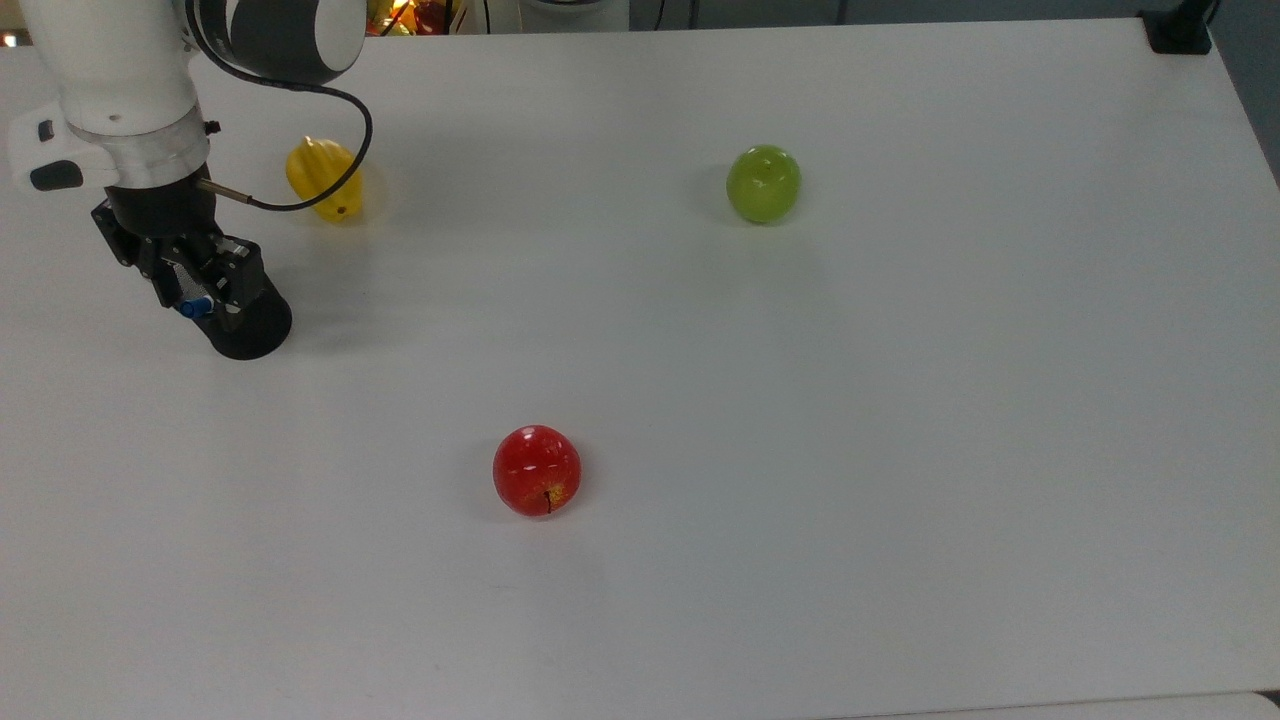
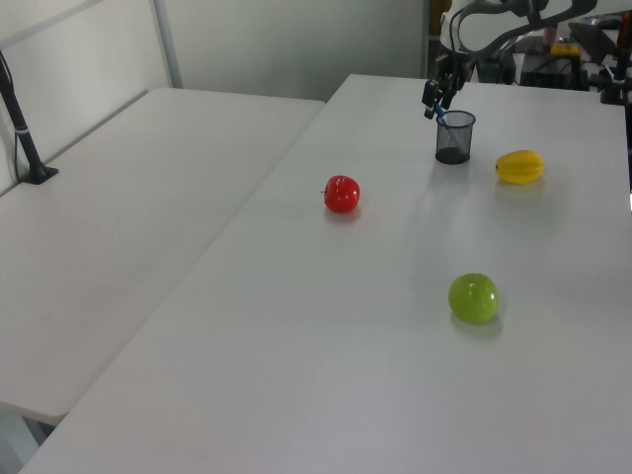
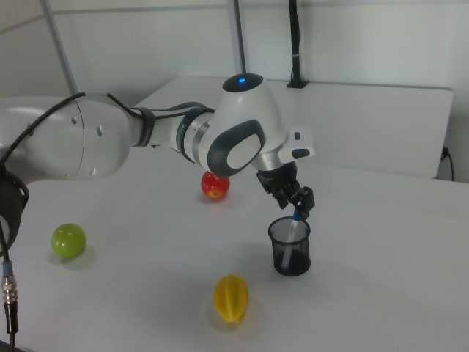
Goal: Take marker pen
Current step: 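Close the gripper on the marker inside the cup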
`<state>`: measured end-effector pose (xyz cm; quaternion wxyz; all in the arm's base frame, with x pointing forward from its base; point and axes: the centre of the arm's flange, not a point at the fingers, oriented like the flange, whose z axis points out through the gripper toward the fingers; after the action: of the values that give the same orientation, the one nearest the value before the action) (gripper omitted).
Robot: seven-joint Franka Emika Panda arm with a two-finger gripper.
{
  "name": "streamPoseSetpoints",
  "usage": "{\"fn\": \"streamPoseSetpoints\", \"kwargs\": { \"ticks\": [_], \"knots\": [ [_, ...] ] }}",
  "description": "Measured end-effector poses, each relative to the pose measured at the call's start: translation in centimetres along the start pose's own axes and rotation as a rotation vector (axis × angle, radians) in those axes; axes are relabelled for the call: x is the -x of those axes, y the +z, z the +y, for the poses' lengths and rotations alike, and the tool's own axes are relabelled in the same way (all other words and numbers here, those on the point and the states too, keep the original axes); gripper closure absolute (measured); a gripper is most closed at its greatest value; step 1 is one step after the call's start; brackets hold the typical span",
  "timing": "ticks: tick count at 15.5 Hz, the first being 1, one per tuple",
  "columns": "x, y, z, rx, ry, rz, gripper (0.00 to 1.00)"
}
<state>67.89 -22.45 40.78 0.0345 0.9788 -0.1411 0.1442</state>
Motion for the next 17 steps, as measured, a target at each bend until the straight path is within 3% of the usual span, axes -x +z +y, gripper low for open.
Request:
{"fn": "streamPoseSetpoints", "kwargs": {
  "ticks": [1,2,4,6,13,14,17],
  "knots": [
    [-0.15,-0.22,0.06,0.001,0.001,0.005,0.38],
    [-0.39,-0.55,0.1,0.001,0.001,0.013,0.48],
    [-0.67,-0.97,0.13,0.001,0.001,0.023,0.5],
    [-0.72,-1.04,0.17,0.002,0.002,0.024,0.61],
    [-0.73,-1.05,0.21,0.003,0.002,0.024,0.68],
    [-0.73,-1.06,0.21,0.003,0.0,0.025,0.76],
    [-0.83,-1.21,0.24,0.004,-0.007,0.028,0.83]
  ]
}}
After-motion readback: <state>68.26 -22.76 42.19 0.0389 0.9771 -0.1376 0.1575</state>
